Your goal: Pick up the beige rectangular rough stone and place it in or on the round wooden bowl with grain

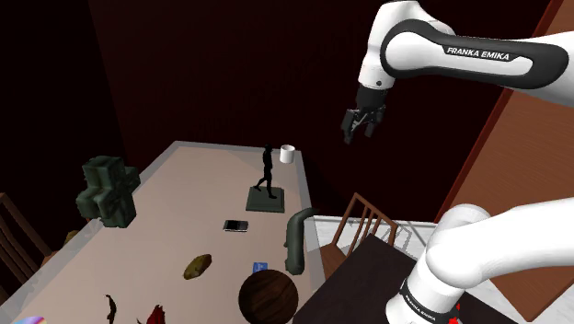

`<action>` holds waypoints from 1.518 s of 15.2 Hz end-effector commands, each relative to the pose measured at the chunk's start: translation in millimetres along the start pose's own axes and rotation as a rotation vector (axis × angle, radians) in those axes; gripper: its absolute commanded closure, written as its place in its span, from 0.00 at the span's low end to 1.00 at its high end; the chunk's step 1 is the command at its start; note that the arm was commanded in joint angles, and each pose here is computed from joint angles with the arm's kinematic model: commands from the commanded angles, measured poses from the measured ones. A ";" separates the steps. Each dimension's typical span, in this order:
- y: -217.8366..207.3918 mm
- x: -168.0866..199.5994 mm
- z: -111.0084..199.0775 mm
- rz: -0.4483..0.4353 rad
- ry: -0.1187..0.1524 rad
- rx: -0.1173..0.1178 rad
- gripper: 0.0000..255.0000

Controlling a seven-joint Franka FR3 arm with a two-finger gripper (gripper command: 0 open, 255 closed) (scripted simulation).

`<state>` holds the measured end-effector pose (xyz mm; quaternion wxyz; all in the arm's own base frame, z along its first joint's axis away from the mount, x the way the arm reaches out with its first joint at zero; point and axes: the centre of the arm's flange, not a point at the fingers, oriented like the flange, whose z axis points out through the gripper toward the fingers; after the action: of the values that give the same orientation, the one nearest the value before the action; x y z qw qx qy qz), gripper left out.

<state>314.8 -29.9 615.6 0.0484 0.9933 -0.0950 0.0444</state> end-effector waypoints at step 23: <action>-239.7 16.9 162.8 0.251 -0.034 -0.004 0.00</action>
<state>389.8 171.3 443.7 0.0440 0.9755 -0.2130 0.0333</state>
